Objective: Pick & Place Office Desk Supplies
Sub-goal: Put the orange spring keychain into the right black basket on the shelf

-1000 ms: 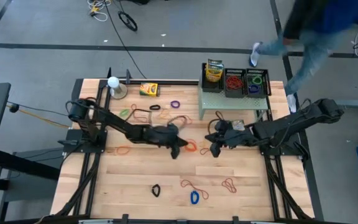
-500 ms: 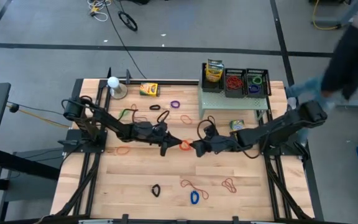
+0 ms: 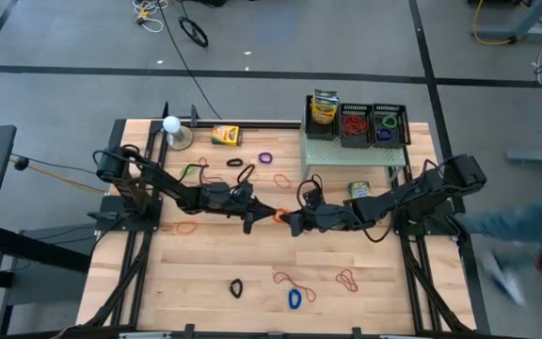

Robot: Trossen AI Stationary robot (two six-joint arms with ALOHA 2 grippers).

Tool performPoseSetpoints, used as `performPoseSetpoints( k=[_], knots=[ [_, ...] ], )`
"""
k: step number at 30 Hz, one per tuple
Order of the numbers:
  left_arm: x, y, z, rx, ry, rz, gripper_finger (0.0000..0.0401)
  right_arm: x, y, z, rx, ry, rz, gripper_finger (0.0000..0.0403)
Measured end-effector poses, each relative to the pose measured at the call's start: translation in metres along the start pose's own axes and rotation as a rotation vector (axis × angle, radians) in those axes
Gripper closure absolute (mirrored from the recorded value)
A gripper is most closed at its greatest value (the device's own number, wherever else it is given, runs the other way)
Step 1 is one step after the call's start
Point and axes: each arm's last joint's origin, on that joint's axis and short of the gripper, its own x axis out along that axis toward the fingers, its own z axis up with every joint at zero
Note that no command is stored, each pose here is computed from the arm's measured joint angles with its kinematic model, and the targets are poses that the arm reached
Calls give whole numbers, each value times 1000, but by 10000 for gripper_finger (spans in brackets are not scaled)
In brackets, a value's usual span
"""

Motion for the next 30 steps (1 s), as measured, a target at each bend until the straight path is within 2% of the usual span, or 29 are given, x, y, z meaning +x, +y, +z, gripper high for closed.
performPoseSetpoints(
  k=[3, 5, 12, 16, 19, 24, 30],
  knots=[
    [0, 3, 0, 1, 14, 1, 372, -2, 1, 0, -5, -32, -6, 362],
    [0, 5, 2, -5, 34, -12, 352, -3, 3, 0, -20, -42, -4, 383],
    [-17, 12, 18, -16, 17, -5, 266, -26, 7, 18, -83, -41, -37, 368],
    [-33, 19, 28, -17, -50, 64, 232, -56, 5, 45, -152, -58, -91, 380],
    [-40, 26, 31, -19, -80, 108, 224, -85, 2, 72, -207, -81, -125, 383],
    [-41, 31, 33, -42, -91, 143, 238, -142, 3, 125, -332, -86, -298, 381],
    [-41, 34, 34, -47, -138, 223, 266, -203, 1, 177, -419, -87, -637, 382]
  ],
)
